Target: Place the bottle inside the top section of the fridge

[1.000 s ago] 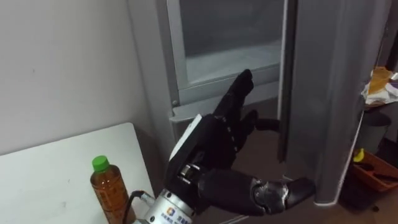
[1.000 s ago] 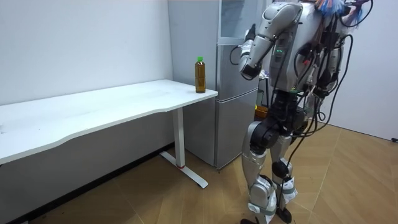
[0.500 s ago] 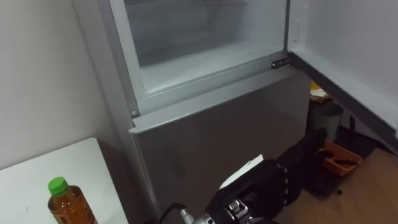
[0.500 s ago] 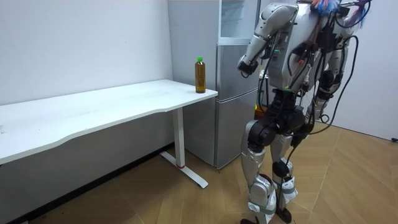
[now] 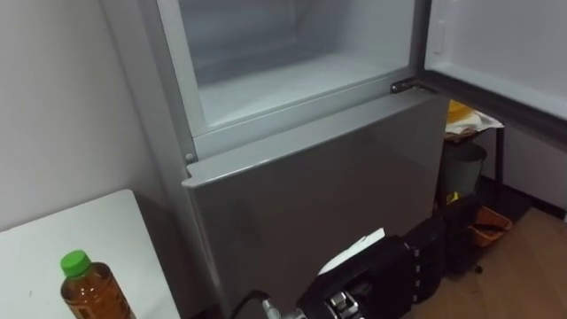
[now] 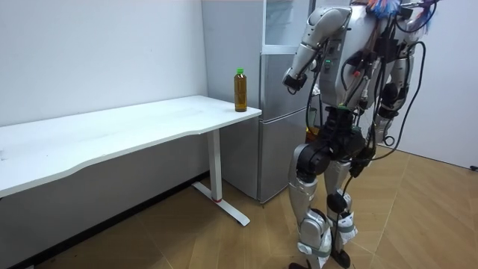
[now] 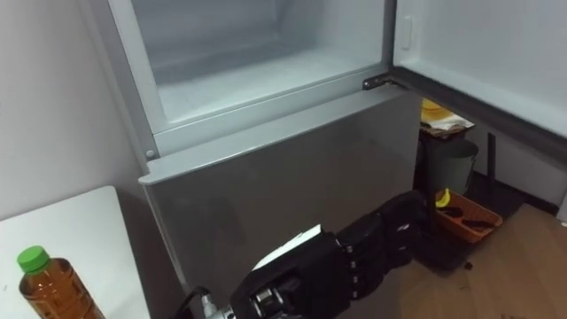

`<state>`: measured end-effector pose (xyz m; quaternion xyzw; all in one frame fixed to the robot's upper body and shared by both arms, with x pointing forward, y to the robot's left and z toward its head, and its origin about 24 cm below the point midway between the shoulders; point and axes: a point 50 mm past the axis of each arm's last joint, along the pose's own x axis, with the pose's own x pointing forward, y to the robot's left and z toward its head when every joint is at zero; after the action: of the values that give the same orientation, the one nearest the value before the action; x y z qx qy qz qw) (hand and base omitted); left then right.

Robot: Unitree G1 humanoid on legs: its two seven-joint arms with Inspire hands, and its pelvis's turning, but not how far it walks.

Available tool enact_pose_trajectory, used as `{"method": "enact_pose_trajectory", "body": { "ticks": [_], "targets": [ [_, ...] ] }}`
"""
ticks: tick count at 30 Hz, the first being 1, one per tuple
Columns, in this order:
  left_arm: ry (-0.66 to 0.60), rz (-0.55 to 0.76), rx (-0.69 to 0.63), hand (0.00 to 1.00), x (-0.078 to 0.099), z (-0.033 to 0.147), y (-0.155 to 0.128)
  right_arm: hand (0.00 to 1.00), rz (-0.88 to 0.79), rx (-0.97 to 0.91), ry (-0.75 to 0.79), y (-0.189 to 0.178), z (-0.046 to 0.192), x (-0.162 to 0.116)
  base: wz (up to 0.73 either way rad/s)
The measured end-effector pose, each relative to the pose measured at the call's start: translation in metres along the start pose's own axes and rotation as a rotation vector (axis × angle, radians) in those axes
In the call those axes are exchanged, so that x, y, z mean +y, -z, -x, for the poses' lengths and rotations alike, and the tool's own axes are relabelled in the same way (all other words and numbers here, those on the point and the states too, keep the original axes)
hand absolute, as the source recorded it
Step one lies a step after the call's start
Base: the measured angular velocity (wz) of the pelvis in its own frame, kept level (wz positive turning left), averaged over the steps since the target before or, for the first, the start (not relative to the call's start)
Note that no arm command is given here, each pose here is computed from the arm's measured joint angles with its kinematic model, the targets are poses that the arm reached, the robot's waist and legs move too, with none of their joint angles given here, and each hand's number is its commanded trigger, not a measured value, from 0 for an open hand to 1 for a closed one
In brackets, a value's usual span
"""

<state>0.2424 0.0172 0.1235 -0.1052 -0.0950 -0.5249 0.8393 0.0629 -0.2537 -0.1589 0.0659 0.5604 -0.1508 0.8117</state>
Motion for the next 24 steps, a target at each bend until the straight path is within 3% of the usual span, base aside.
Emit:
{"method": "enact_pose_trajectory", "body": {
  "ticks": [11, 16, 24],
  "targets": [
    [-0.024, -0.007, 0.077, 0.0, 0.006, 0.008, 0.015, 0.0, -0.014, 0.002, -0.005, 0.001, 0.0, 0.002, 0.0],
    [-0.084, 0.017, 0.204, 0.0, 0.005, 0.038, 0.045, 0.0, -0.038, 0.011, -0.012, 0.006, 0.0, 0.005, 0.0],
    [-0.156, -0.017, 0.307, 0.0, 0.004, 0.063, 0.063, 0.0, -0.021, 0.016, -0.015, 0.011, 0.001, 0.006, 0.15]
  ]
}}
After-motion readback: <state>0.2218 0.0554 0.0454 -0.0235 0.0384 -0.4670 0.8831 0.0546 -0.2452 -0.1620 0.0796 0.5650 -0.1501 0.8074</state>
